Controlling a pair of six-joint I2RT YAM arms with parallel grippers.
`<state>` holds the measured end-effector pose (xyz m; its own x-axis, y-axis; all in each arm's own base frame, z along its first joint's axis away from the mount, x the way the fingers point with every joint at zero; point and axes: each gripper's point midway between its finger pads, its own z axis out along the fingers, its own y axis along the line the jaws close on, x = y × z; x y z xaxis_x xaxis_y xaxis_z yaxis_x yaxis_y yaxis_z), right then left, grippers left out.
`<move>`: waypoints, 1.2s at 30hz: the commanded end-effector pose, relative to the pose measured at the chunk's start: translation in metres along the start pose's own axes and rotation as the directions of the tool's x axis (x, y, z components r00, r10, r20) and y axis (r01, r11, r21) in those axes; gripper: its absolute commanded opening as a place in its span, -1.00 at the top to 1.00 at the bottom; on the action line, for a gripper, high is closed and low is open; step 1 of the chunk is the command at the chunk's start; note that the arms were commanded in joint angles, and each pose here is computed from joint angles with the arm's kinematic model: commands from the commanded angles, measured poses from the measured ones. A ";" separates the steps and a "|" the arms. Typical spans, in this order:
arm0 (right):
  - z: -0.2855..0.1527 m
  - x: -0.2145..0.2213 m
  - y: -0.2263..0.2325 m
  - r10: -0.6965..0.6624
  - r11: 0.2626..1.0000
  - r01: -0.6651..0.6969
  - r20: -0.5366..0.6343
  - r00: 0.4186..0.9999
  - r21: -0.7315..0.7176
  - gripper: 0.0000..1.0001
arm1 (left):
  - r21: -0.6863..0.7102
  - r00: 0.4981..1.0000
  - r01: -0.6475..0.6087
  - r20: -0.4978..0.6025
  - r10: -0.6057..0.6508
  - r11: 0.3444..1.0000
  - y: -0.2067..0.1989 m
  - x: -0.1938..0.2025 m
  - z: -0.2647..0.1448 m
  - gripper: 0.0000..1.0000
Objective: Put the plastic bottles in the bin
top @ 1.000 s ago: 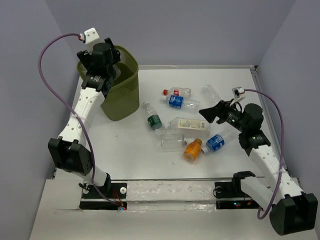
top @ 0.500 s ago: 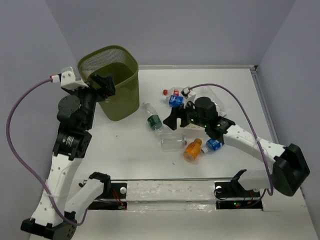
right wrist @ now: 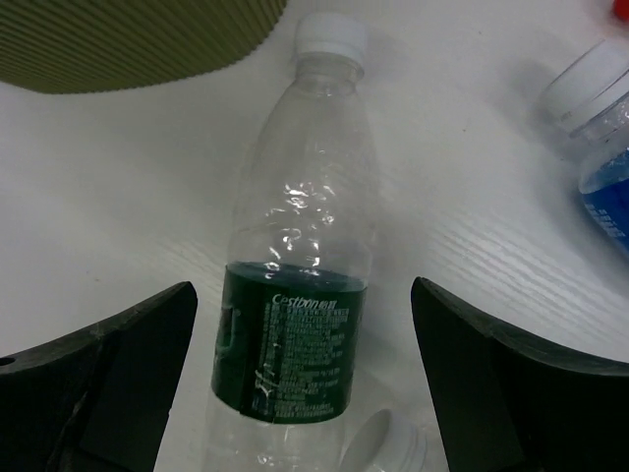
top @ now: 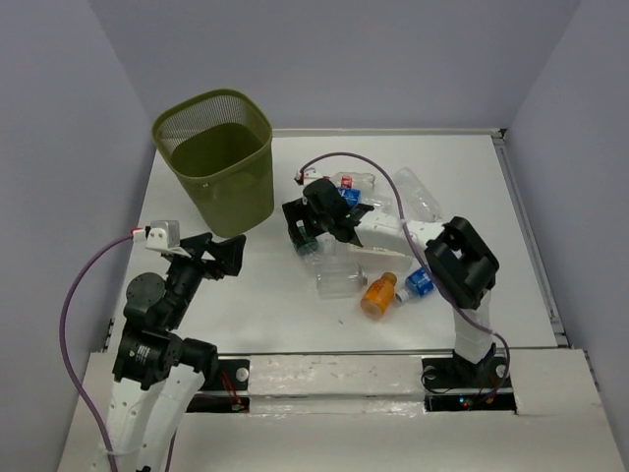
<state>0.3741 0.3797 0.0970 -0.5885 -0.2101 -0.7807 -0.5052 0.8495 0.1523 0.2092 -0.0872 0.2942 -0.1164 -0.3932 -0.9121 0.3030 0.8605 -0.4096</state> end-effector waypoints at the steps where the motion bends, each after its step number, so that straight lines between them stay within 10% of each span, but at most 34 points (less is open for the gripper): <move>1: 0.016 -0.019 -0.008 0.004 0.996 -0.005 0.012 1.000 0.085 -0.87 | 0.062 1.000 0.001 0.000 -0.001 0.998 -0.011 0.000 0.007 -0.98; 9: 0.037 -0.014 -0.003 0.051 0.995 -0.051 -0.008 0.999 0.085 -0.55 | 0.101 1.000 0.002 -0.010 -0.001 0.995 -0.020 0.005 0.005 -0.98; 15: 0.024 -0.031 -0.001 0.107 0.991 -0.111 0.046 0.993 0.081 0.06 | 0.105 1.000 0.001 0.000 -0.001 0.994 -0.021 0.003 0.003 -0.98; 22: -0.055 -0.084 -0.002 0.194 0.978 -0.206 0.256 0.947 0.023 0.08 | 0.090 1.000 0.008 0.006 -0.008 0.996 -0.019 0.002 0.002 -0.98; 36: -0.219 -0.311 0.054 0.168 0.978 -0.001 0.788 0.593 -0.207 0.08 | 0.020 1.000 0.030 -0.007 -0.030 0.999 -0.007 0.006 0.006 -0.98</move>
<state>0.3808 0.3640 0.4022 -0.1360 0.3090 -0.9413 -0.5387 0.7743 0.3320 0.2099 -0.0968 0.2872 -0.1461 -0.4040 -0.9030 0.3153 0.8462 -0.4295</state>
